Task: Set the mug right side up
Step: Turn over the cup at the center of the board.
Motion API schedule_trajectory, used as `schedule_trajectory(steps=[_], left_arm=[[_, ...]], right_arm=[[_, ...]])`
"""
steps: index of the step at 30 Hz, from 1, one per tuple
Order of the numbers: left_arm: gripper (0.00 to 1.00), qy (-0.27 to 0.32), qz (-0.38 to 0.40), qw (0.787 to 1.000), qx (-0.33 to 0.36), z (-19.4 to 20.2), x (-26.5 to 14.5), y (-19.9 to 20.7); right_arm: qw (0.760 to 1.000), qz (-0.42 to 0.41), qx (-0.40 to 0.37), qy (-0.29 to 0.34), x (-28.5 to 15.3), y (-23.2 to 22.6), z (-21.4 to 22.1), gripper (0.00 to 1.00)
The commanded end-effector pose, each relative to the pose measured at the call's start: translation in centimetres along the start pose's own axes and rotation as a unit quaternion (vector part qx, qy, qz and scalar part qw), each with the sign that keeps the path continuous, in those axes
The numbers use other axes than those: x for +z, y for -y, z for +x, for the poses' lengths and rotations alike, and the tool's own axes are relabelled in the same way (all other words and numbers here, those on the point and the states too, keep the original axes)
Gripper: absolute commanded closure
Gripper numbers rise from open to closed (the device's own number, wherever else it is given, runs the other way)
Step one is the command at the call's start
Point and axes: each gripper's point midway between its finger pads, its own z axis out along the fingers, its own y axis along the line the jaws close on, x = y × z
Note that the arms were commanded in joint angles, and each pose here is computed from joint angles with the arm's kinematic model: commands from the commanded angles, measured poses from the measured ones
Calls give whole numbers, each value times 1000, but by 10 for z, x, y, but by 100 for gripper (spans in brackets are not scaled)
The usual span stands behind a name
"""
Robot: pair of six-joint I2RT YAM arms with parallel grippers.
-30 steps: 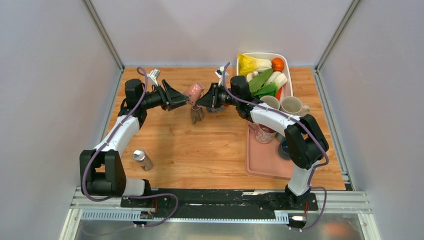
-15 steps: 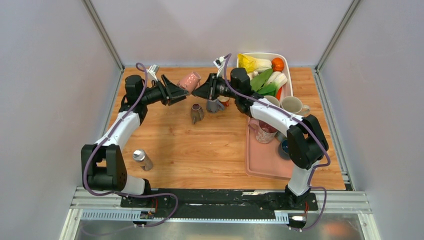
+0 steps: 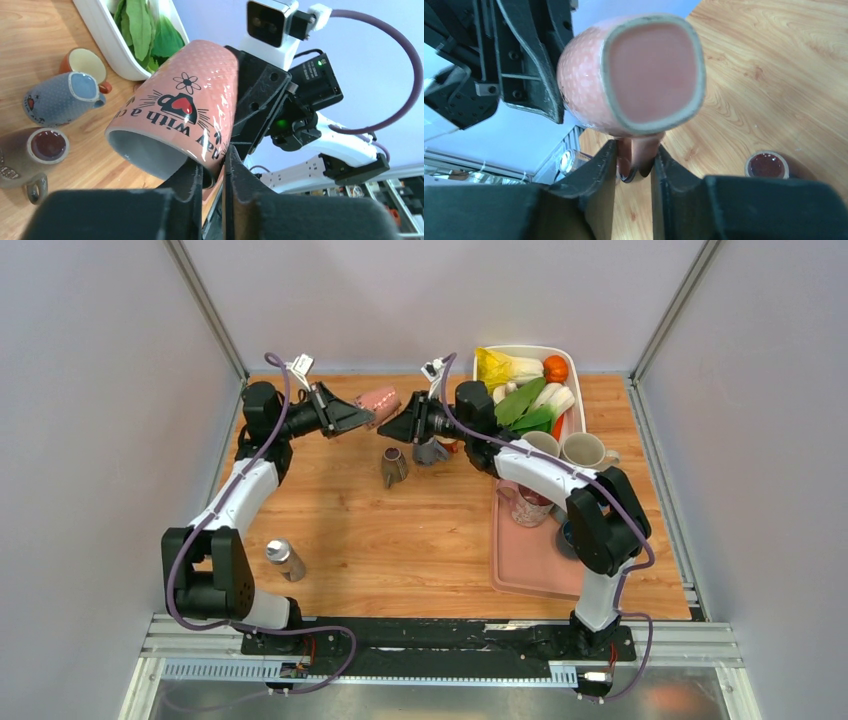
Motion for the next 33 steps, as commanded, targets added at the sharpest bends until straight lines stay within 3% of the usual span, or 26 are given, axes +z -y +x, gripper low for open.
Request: schedule_trajectory(steps=[1, 8, 11, 12, 13, 14, 15, 18, 21, 27, 33], left_arm=[[96, 28, 33, 997, 59, -21, 6, 23], [100, -8, 22, 996, 81, -3, 2, 10], [100, -53, -10, 996, 74, 19, -3, -5], [100, -67, -14, 989, 128, 22, -2, -5], [100, -101, -45, 989, 104, 40, -8, -16], [100, -121, -40, 975, 181, 42, -5, -13], [100, -163, -53, 962, 213, 59, -9, -15], [100, -249, -75, 924, 280, 92, -16, -22], [100, -348, -97, 867, 342, 128, -29, -31], [100, -492, -150, 760, 397, 168, -53, -63], [100, -555, -195, 691, 421, 184, -58, -86]], right_arm=[[997, -35, -42, -50, 8, -16, 47, 65], [988, -47, -126, -69, -38, -18, 53, 20], [986, -26, -148, -78, -77, -6, 51, 11], [984, -20, -156, -77, -91, -5, 48, 9], [984, -13, -163, -76, -106, -3, 45, 8], [982, -3, -171, -76, -119, 0, 44, 7], [980, 5, -183, -72, -134, -3, 39, 7], [967, 29, -237, -84, -166, -3, 41, 5], [945, 31, -309, -104, -188, -11, 48, 5], [928, 45, -350, -123, -213, -21, 57, 4], [925, 40, -352, -134, -222, -38, 54, 4]])
